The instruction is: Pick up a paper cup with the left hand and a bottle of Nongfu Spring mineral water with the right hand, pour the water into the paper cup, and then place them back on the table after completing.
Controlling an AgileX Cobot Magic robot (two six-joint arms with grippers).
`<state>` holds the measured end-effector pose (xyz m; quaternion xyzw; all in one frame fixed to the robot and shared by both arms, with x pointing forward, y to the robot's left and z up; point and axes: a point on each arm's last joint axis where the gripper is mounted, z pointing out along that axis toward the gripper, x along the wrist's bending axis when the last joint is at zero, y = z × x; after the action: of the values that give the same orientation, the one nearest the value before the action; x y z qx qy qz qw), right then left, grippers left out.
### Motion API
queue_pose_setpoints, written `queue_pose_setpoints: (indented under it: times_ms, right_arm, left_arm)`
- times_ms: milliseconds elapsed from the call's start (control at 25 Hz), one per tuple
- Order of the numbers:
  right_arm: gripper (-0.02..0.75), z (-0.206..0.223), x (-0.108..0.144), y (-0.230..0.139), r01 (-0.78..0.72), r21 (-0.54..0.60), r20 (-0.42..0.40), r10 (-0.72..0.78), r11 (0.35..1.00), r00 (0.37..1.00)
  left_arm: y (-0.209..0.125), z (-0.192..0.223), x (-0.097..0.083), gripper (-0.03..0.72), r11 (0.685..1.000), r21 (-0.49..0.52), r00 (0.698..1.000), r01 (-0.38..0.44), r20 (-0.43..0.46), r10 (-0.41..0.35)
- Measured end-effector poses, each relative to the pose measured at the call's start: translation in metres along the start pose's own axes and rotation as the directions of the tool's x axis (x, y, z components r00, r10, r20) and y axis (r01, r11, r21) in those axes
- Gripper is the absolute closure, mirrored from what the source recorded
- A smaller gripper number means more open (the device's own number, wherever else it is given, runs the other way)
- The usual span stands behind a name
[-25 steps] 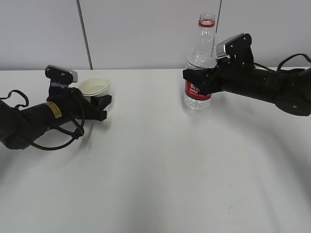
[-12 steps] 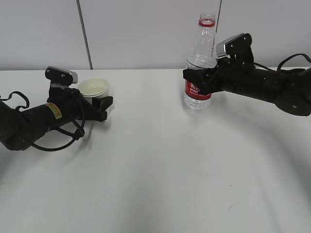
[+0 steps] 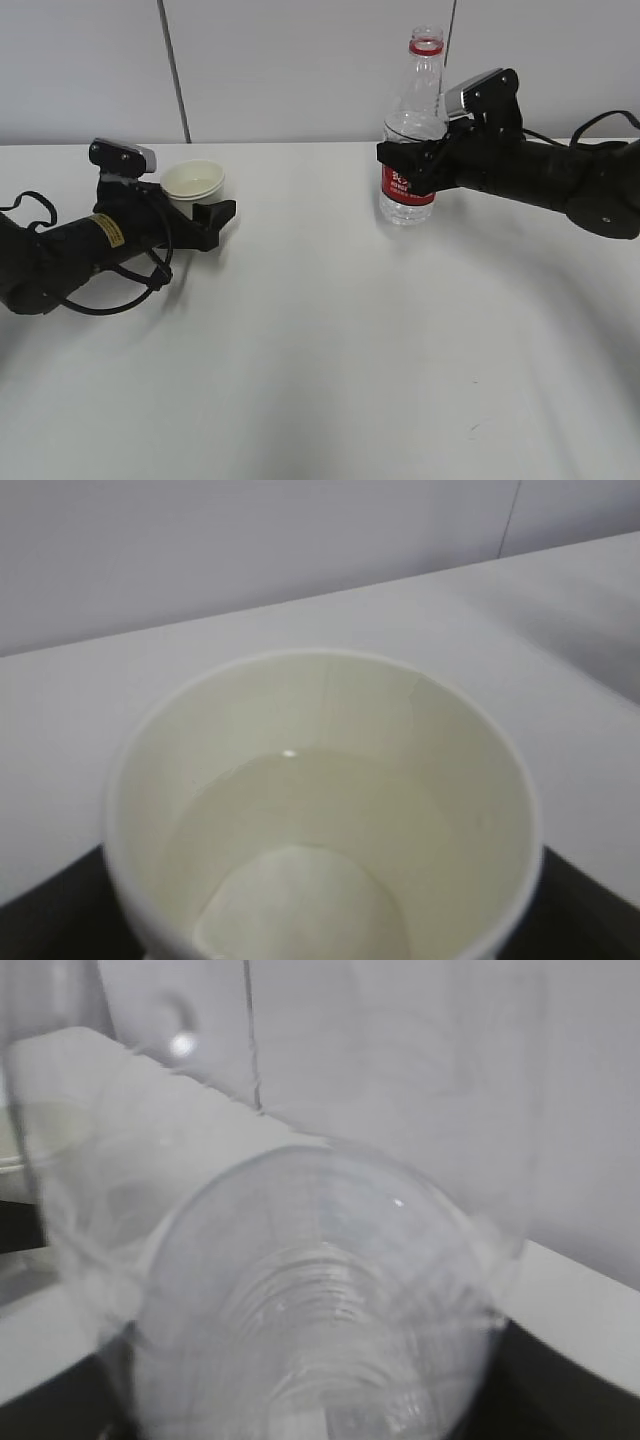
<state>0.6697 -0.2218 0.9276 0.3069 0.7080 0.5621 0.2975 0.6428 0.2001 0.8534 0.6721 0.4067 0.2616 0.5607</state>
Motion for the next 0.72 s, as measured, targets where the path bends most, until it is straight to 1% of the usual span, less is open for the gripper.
queue_pose_setpoints:
  times_ms: [160,480,720]
  right_arm:
    - [0.309,0.000,0.000,0.000,0.000,-0.002,0.004,0.000,1.000,1.000]
    - [0.309,0.001,-0.001,-0.004,-0.013,-0.002,0.017,0.013,1.000,1.000]
    - [0.309,0.001,-0.002,-0.004,-0.017,-0.004,0.023,0.017,1.000,1.000]
  left_arm:
    - [0.005,-0.007,-0.003,0.128,1.000,-0.017,1.000,0.008,-0.001,-0.008]
    - [0.001,-0.020,-0.008,0.125,0.999,0.008,0.999,0.031,-0.012,-0.030]
    - [0.009,-0.038,-0.015,0.125,0.999,0.003,0.999,0.041,-0.021,-0.041]
